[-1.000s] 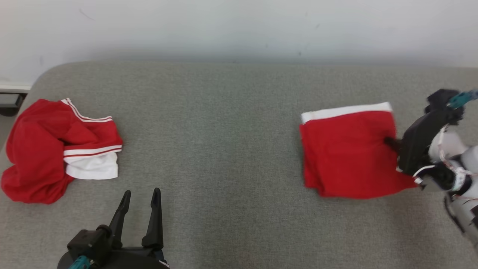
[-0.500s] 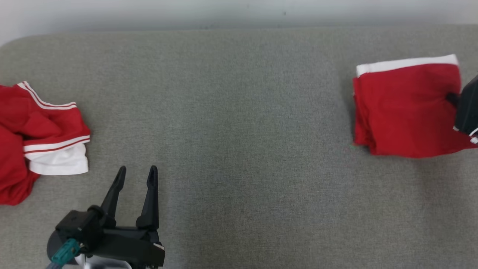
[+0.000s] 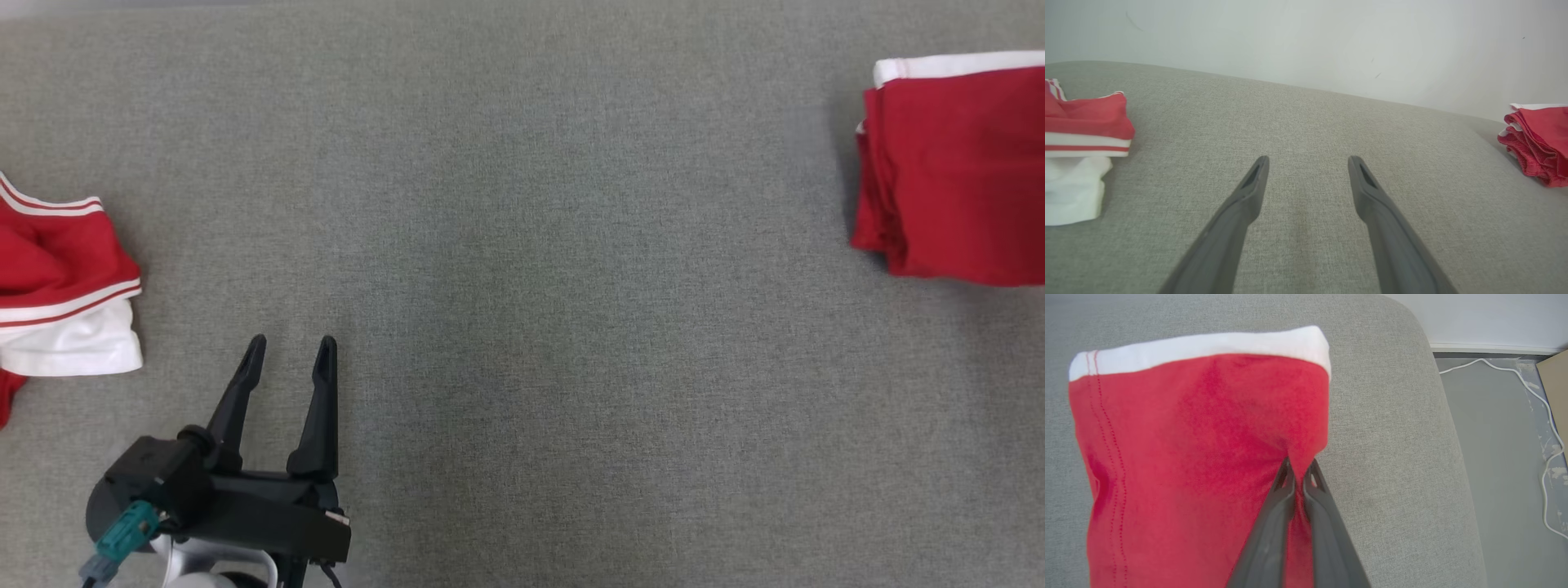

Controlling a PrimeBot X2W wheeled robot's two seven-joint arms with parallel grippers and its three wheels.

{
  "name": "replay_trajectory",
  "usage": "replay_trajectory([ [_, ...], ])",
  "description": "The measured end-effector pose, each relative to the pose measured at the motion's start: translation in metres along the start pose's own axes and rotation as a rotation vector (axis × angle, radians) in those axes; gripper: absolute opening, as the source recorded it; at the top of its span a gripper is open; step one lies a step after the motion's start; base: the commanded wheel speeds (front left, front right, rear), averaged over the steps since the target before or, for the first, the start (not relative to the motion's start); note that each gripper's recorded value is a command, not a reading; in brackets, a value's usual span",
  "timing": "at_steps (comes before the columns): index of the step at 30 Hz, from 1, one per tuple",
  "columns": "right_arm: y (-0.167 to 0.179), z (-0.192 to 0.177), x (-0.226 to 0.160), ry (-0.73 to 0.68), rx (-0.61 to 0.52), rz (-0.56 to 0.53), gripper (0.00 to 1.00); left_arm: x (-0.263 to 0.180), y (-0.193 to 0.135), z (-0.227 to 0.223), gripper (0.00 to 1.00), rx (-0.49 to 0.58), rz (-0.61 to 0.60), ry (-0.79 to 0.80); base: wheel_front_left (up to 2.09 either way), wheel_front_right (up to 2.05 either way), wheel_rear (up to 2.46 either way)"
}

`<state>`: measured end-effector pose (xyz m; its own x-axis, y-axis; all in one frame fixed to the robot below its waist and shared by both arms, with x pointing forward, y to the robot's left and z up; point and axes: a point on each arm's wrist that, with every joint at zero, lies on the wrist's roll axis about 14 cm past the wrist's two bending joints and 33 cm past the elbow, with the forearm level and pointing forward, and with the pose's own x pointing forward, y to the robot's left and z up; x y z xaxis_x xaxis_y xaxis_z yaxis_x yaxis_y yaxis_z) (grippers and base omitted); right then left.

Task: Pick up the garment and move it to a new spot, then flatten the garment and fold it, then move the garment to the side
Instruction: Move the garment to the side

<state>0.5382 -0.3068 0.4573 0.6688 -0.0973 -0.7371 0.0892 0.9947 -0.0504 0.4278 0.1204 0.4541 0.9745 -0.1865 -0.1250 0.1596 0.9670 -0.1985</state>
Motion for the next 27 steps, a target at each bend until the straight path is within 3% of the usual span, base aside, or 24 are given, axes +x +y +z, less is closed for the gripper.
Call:
replay_trajectory([
  [6,-0.024,0.006,0.002,0.007,-0.013,-0.069,0.00,0.006,0.000,-0.004,1.00,-0.002,-0.011,0.010,0.00,0.00,0.00],
  [20,-0.032,0.009,0.010,0.031,-0.067,-0.119,0.00,0.012,0.002,-0.008,1.00,-0.003,-0.008,0.021,0.00,0.00,0.00],
  [21,-0.032,0.007,0.011,0.039,-0.079,-0.124,0.26,0.012,0.002,-0.008,1.00,-0.002,-0.006,0.022,0.00,0.00,0.00],
  [22,-0.032,0.006,0.012,0.043,-0.090,-0.128,1.00,0.012,0.003,-0.009,1.00,-0.002,-0.005,0.023,0.00,0.00,0.00],
  [27,-0.033,0.011,0.011,0.036,-0.132,-0.149,1.00,0.010,0.006,-0.009,1.00,0.001,0.007,0.027,0.00,0.00,0.00],
])
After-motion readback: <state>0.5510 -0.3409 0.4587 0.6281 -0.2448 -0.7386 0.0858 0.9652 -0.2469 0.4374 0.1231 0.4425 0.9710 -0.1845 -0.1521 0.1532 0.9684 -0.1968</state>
